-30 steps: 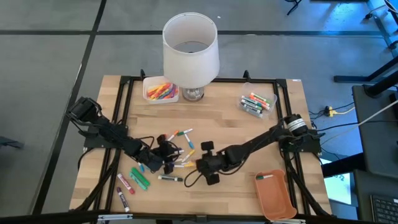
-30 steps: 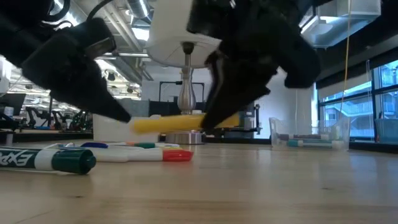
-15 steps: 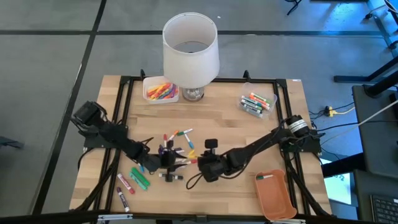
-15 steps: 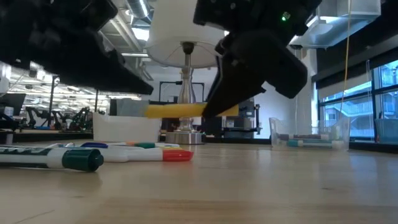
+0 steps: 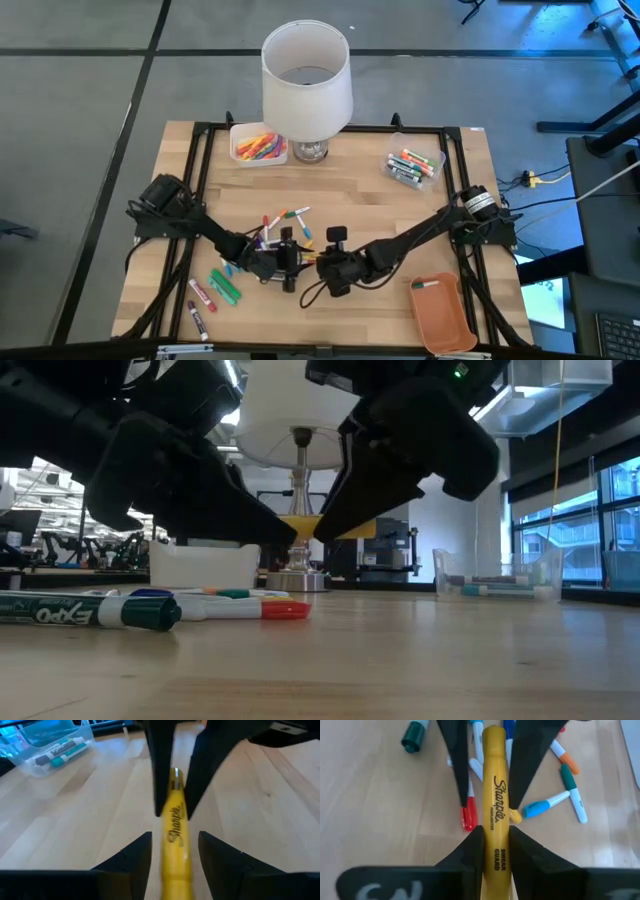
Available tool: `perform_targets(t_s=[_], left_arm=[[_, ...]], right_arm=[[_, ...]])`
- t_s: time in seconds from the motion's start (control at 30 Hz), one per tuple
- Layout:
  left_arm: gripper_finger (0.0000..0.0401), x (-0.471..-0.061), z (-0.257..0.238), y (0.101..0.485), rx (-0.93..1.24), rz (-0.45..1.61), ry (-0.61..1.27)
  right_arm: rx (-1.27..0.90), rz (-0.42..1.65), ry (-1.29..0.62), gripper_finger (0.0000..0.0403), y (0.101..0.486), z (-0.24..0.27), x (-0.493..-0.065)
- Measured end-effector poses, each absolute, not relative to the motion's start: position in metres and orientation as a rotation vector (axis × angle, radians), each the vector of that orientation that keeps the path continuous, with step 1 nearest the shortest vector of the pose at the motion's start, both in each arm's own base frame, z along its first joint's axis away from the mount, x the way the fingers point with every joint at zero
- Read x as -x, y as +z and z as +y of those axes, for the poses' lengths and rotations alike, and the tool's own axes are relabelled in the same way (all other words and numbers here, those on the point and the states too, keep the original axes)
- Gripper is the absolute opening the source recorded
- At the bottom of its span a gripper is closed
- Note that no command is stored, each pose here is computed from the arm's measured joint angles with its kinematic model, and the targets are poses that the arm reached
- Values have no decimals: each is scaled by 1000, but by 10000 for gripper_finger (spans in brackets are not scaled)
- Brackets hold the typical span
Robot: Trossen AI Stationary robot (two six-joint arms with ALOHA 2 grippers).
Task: Pick & Place Markers
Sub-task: Put the yellow highlighter into the white bin
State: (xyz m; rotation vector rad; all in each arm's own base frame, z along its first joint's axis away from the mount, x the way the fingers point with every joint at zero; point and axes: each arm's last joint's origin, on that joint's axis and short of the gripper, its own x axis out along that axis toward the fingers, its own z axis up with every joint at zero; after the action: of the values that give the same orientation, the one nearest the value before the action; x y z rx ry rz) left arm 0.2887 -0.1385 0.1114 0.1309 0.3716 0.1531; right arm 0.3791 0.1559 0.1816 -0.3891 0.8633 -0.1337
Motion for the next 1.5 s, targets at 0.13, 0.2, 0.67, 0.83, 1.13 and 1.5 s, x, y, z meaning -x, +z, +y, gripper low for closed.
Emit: perform_targets(t_s=[0.13,0.2,0.67,0.83,1.13,1.5], left_arm=[[120,-288,-139,112,-131,377,151],[96,-288,-139,111,-131,380,151],[61,-284,-127,117,-288,430,305],[61,-270,-106,134,-326,549,441],[61,-229,-57,179,-390,613,818],[72,-200,14,186,-193,917,948]], right_arm=[[391,864,-132,70,181,157,-379],[391,865,-131,71,182,156,-379],[366,872,-199,155,181,141,-384],[435,1003,-292,196,175,123,-375],[472,1148,-456,204,167,106,-358],[460,1156,-504,204,148,106,-344]])
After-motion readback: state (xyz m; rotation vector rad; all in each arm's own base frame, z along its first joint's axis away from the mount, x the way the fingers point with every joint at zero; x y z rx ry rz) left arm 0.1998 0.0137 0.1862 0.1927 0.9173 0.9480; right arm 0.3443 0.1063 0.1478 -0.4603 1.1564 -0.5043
